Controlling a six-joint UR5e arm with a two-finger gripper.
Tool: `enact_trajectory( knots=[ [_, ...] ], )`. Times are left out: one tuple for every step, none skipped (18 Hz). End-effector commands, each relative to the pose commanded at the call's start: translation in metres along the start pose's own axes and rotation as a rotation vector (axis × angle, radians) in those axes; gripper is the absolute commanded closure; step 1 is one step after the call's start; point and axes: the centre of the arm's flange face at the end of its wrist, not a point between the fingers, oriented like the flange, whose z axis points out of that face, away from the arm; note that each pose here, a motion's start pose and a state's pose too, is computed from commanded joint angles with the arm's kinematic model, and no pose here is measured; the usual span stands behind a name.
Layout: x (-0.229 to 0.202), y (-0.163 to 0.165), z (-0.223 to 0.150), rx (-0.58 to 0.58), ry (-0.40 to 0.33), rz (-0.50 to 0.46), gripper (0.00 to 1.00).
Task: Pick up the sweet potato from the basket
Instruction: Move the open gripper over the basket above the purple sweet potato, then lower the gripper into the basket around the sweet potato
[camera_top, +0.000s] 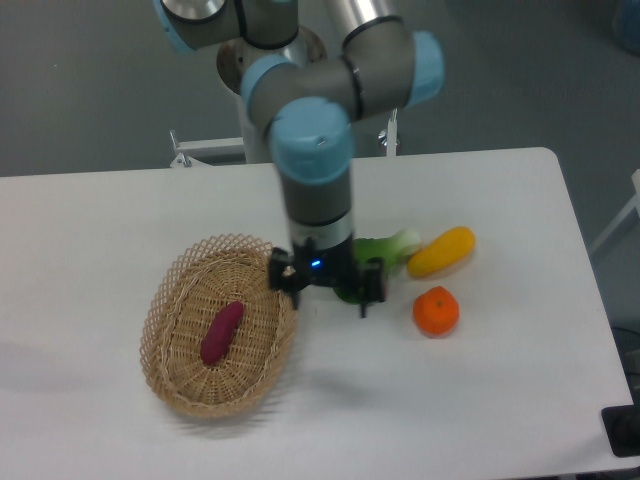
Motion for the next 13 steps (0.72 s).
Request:
enact_trajectory(
  knots=[
    [0.010,-0.001,0.000,0.000,0.003,0.009,0.00],
    [0.017,-0.002,0.000,0.000,0.006,0.018,0.00],
    [0.021,-0.002,0.003,-0.005,0.009,0.024,0.00],
    [0.023,-0.001,0.006,-0.011,0.012,0.026,0.00],
    [0.029,-0.002,0.013,-0.020,0.018,0.036,0.00],
    [0.034,-0.002,0.016,-0.023,0.021,0.042,0.00],
    [0.036,0.000,0.022,-0.034,0.026,0.044,0.00],
    [0.038,0.002,0.026,-0.042,0.028,0.047,0.00],
    [0.039,0.004,0.028,-0.046,0.031,0.047,0.00],
    [0.045,0.004,0.031,-0.050,0.035,0.057,0.00],
    [0.052,0.004,0.035,-0.056,0.036,0.067,0.00],
    [0.053,0.005,0.039,-0.065,0.035,0.071,0.00],
    [0.054,0.006,0.046,-0.070,0.036,0.074,0.00]
  ],
)
